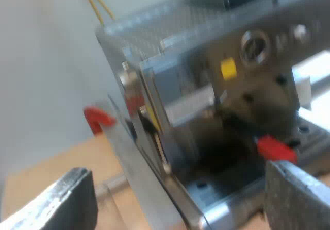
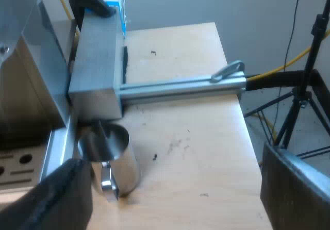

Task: Put the handle in the coffee machine

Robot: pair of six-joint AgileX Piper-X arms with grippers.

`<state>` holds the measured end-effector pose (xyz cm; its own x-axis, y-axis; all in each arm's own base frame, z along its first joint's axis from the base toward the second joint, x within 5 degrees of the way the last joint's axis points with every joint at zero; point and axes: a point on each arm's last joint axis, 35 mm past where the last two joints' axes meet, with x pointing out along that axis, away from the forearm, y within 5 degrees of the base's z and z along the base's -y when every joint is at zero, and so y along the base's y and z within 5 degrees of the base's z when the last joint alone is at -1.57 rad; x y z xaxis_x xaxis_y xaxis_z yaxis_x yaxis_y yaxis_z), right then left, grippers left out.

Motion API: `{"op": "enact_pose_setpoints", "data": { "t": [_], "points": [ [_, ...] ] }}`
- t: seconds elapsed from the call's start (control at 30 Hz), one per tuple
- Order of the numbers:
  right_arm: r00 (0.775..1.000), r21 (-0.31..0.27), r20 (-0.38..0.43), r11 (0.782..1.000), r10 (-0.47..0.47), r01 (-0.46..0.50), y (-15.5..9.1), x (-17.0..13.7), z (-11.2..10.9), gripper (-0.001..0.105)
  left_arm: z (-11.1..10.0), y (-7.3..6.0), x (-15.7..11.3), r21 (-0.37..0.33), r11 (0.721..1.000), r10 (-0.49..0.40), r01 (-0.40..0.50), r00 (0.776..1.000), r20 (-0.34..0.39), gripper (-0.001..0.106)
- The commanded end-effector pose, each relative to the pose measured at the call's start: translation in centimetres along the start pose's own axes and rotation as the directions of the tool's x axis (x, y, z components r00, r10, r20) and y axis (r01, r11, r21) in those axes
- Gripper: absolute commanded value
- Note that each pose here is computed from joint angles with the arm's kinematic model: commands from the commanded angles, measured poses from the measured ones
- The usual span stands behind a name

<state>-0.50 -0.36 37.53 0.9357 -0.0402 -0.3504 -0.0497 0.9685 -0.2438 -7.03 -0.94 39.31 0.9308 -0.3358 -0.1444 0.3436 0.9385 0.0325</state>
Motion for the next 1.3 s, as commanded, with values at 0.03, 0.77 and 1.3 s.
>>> {"op": "enact_pose_setpoints", "data": {
  "t": [0.03,0.77,1.3],
  "points": [
    [0.999,-0.015,0.03,1.0,-0.011,0.012,0.2,-1.7,-1.7,0.07,-1.0,0.4,1.2,-0.029,1.0,0.007,-0.01,0.996,-0.094,0.069],
    [0.99,-0.088,0.024,0.987,0.138,-0.135,1.9,3.5,-4.5,0.07,-3.5,2.4,6.5,-0.128,0.98,0.141,-0.153,0.985,-0.097,0.069],
    [0.965,-0.066,-0.187,0.978,0.185,-0.2,3.6,8.7,-9.8,0.07,-9.0,3.4,10.7,-0.157,0.974,0.117,-0.164,0.957,-0.267,0.069]
  ]
}}
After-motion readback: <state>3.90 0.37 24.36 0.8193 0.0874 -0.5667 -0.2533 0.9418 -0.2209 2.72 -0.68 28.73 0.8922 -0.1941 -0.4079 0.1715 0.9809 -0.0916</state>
